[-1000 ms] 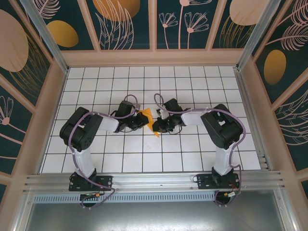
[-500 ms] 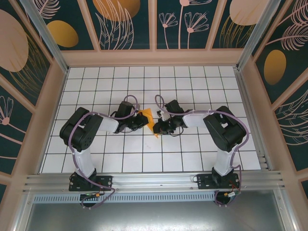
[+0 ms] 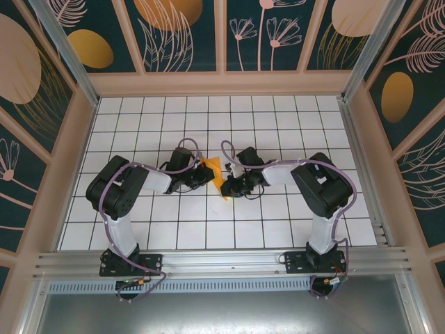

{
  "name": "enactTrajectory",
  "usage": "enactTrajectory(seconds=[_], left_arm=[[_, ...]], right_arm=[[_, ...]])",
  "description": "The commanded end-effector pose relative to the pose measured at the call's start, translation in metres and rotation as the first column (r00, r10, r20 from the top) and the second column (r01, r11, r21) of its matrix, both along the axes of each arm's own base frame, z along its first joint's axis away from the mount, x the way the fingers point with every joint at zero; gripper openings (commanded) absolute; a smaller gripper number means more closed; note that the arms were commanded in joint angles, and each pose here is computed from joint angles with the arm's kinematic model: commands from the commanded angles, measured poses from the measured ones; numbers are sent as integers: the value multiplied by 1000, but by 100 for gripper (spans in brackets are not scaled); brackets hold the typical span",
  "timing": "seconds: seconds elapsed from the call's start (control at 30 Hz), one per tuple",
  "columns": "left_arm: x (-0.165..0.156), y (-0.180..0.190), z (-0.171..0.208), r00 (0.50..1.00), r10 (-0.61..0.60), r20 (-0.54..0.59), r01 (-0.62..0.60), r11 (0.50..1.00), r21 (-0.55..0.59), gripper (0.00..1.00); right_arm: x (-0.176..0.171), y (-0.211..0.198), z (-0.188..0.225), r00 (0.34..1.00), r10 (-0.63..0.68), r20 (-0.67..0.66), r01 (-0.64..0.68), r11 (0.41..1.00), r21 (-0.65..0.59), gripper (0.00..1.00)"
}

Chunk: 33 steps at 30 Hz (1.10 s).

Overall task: Fold a paper plane with a square sheet of paper (pick it up from the middle)
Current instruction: Fold the wing for the fifth time at the center of the table.

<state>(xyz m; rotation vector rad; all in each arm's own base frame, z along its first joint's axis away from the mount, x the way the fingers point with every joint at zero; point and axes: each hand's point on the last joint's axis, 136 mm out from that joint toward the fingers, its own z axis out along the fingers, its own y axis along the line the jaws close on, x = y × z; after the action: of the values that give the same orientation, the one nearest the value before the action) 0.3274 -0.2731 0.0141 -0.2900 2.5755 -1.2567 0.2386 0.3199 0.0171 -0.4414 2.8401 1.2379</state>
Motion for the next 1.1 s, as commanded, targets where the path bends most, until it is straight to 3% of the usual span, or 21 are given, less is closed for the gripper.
enactTrajectory(seconds=[0.0, 0.17, 0.63, 0.8, 0.9, 1.07], left_arm=[[-34, 41, -61, 979, 94, -179, -57, 977, 204, 0], [-31, 39, -57, 981, 92, -172, -57, 979, 195, 0], [-26, 33, -51, 981, 97, -170, -71, 985, 155, 0], [-20, 28, -40, 982, 109, -155, -92, 989, 114, 0], [-18, 26, -35, 981, 123, -150, -110, 990, 92, 0], [-15, 22, -28, 976, 146, -159, -142, 989, 35, 0]], right_arm=[[-10, -6, -1, 1000, 14, 1, -14, 998, -66, 11], [-7, 13, 28, 997, 39, 61, -39, 999, -10, 11], [-21, -17, -18, 999, 26, 22, -20, 975, -222, 10], [-4, -2, 19, 994, 7, 111, 7, 992, -124, 10], [14, -9, 39, 986, -85, 142, 95, 993, -69, 11], [30, -31, 37, 971, -191, 143, 204, 976, -79, 23]])
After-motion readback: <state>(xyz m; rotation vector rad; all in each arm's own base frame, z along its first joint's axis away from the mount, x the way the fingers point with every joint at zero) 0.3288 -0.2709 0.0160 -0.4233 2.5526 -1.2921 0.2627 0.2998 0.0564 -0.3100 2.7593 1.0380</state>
